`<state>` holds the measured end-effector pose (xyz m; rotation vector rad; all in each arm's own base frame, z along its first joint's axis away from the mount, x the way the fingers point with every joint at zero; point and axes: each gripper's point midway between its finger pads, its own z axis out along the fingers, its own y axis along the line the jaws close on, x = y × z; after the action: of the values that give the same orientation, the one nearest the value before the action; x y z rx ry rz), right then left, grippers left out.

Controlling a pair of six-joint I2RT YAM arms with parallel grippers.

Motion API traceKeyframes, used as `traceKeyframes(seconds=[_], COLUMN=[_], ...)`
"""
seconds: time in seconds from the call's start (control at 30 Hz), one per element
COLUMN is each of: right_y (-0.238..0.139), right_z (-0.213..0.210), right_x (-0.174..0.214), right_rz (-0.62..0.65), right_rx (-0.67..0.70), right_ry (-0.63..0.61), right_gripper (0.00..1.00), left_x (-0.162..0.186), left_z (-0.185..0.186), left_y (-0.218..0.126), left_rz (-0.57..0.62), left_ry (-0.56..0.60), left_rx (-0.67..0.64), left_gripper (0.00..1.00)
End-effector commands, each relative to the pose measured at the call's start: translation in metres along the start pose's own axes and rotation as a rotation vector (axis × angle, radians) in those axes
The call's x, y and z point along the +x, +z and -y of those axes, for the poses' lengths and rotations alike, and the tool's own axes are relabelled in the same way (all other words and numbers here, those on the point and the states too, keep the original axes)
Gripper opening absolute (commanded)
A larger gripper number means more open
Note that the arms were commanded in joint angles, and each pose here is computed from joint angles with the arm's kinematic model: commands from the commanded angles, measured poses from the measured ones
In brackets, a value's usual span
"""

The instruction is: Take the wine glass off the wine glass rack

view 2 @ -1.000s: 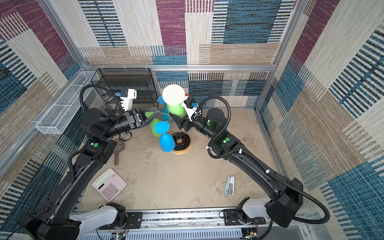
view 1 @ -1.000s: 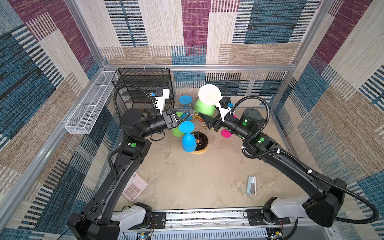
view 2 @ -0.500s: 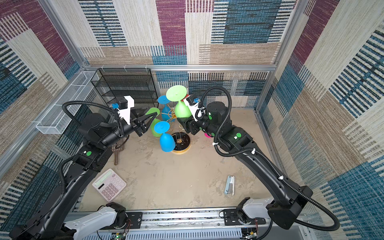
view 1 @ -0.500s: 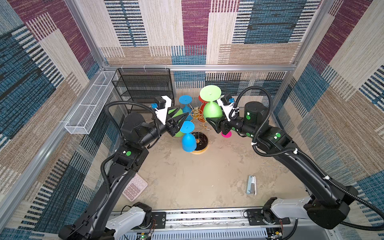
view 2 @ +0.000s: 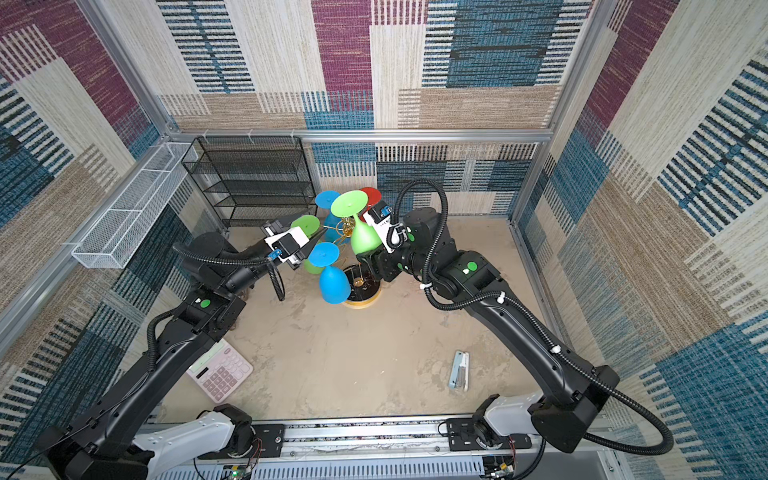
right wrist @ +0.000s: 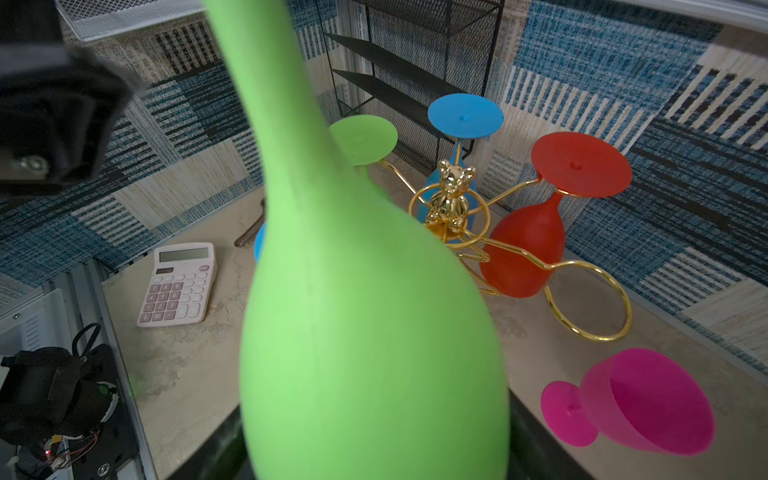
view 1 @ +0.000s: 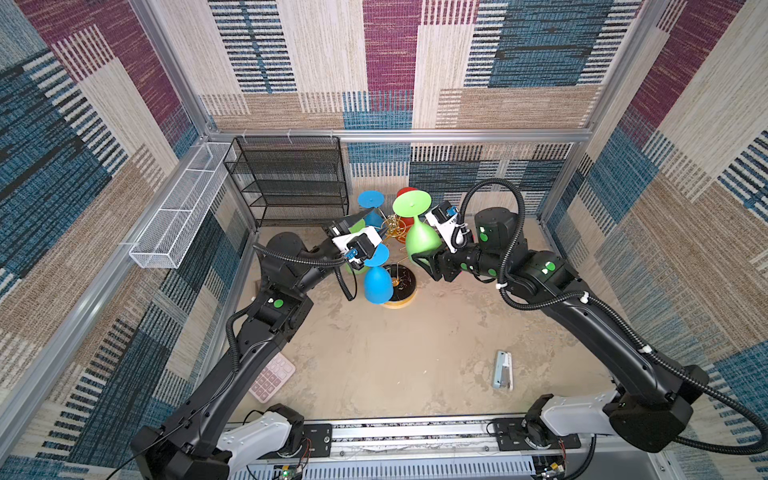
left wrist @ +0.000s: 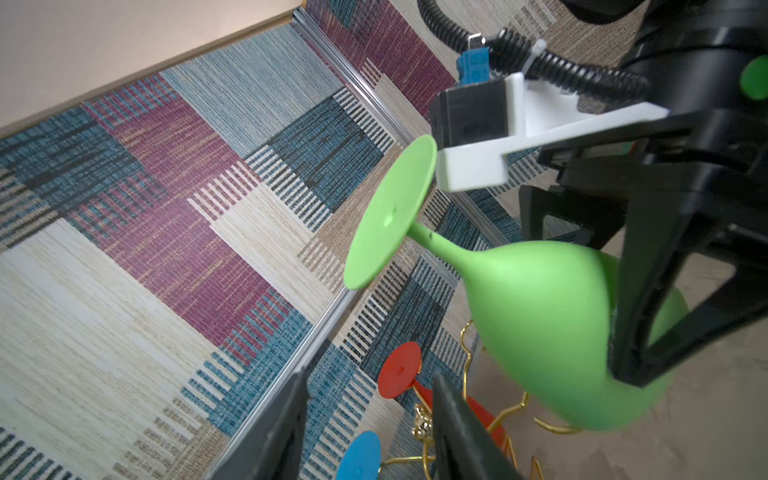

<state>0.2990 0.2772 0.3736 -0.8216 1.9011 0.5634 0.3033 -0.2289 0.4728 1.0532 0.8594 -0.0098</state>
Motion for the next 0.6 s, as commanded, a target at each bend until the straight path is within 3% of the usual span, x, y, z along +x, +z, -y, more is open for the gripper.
traceKeyframes(seconds=[0.0, 0.57], right_y=[0.002, 0.014], right_z=[-0.007, -0.018], right_x=[0.002, 0.012], right_rz=[-0.011, -0.041], right_rx=[-0.038, -0.105], right_ry=[0.018, 0.030], right_gripper=[0.52, 0.47], left_x=[-0.016, -0.015], left_z=[-0.011, -0.002], left_y=[0.004, 0.020], left_rz=[0.069, 0.123], left_ry=[0.140, 0.214], left_rx=[-0.037, -0.005], left_gripper=[0.51, 0.46])
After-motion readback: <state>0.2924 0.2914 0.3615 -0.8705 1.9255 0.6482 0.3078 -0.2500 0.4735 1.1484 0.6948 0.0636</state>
